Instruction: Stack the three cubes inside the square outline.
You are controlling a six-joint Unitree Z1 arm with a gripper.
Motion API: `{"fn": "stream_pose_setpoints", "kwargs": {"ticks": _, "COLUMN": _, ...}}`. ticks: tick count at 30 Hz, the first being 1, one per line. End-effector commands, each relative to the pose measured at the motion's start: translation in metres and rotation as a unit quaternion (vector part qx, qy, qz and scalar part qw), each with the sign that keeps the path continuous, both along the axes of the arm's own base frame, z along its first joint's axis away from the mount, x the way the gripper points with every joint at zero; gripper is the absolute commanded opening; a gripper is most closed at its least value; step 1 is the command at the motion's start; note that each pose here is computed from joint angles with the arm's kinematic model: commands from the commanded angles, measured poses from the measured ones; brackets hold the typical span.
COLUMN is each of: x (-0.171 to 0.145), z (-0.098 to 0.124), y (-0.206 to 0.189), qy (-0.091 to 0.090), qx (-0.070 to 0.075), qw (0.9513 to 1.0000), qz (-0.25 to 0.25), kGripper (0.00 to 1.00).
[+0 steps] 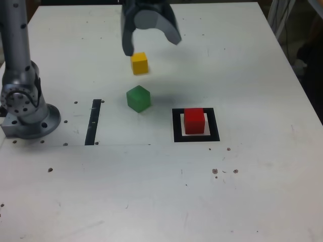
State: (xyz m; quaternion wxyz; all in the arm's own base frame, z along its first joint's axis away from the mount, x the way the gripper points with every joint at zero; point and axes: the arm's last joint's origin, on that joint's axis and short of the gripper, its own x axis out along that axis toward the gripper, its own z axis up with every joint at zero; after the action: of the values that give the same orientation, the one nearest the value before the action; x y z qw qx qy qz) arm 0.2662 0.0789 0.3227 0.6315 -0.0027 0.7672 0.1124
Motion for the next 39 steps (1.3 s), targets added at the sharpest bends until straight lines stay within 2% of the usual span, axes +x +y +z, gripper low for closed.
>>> {"fn": "stream_pose_setpoints", "kwargs": {"ticks": 1, "x": -0.006, "z": -0.001, "y": 0.011, "qy": 0.004, "qx": 0.002, "qw": 0.9999, "qz": 0.009, "kGripper": 0.99}}
{"fn": "stream_pose_setpoints", "kwargs": {"ticks": 5, "x": -0.012, "z": -0.016, "y": 0.042, "qy": 0.023, "qx": 0.003, "qw": 0.9993, "qz": 0.028, "kGripper": 0.99}}
{"fn": "stream_pose_setpoints", "kwargs": {"ticks": 7, "x": -0.012, "z": -0.03, "y": 0.058, "qy": 0.032, "qx": -0.002, "qw": 0.9988, "qz": 0.036, "kGripper": 0.99}}
{"fn": "stream_pose_setpoints", "kwargs": {"ticks": 11, "x": -0.006, "z": -0.055, "y": 0.076, "qy": 0.041, "qx": -0.016, "qw": 0.9983, "qz": 0.039, "kGripper": 0.99}}
{"fn": "stream_pose_setpoints", "kwargs": {"ticks": 14, "x": -0.001, "z": -0.067, "y": 0.084, "qy": 0.038, "qx": -0.017, "qw": 0.9984, "qz": 0.038, "kGripper": 0.99}}
{"fn": "stream_pose_setpoints", "kwargs": {"ticks": 19, "x": -0.004, "z": -0.082, "y": 0.099, "qy": 0.019, "qx": -0.011, "qw": 0.9986, "qz": 0.049, "kGripper": 0.99}}
{"fn": "stream_pose_setpoints", "kwargs": {"ticks": 22, "x": -0.007, "z": -0.091, "y": 0.107, "qy": 0.013, "qx": -0.013, "qw": 0.9984, "qz": 0.054, "kGripper": 0.99}}
{"fn": "stream_pose_setpoints", "kwargs": {"ticks": 30, "x": -0.003, "z": -0.113, "y": 0.112, "qy": 0.033, "qx": -0.04, "qw": 0.9973, "qz": 0.051, "kGripper": 0.95}}
{"fn": "stream_pose_setpoints", "kwargs": {"ticks": 39, "x": 0.001, "z": -0.122, "y": 0.116, "qy": 0.04, "qx": -0.045, "qw": 0.9971, "qz": 0.046, "kGripper": 0.82}}
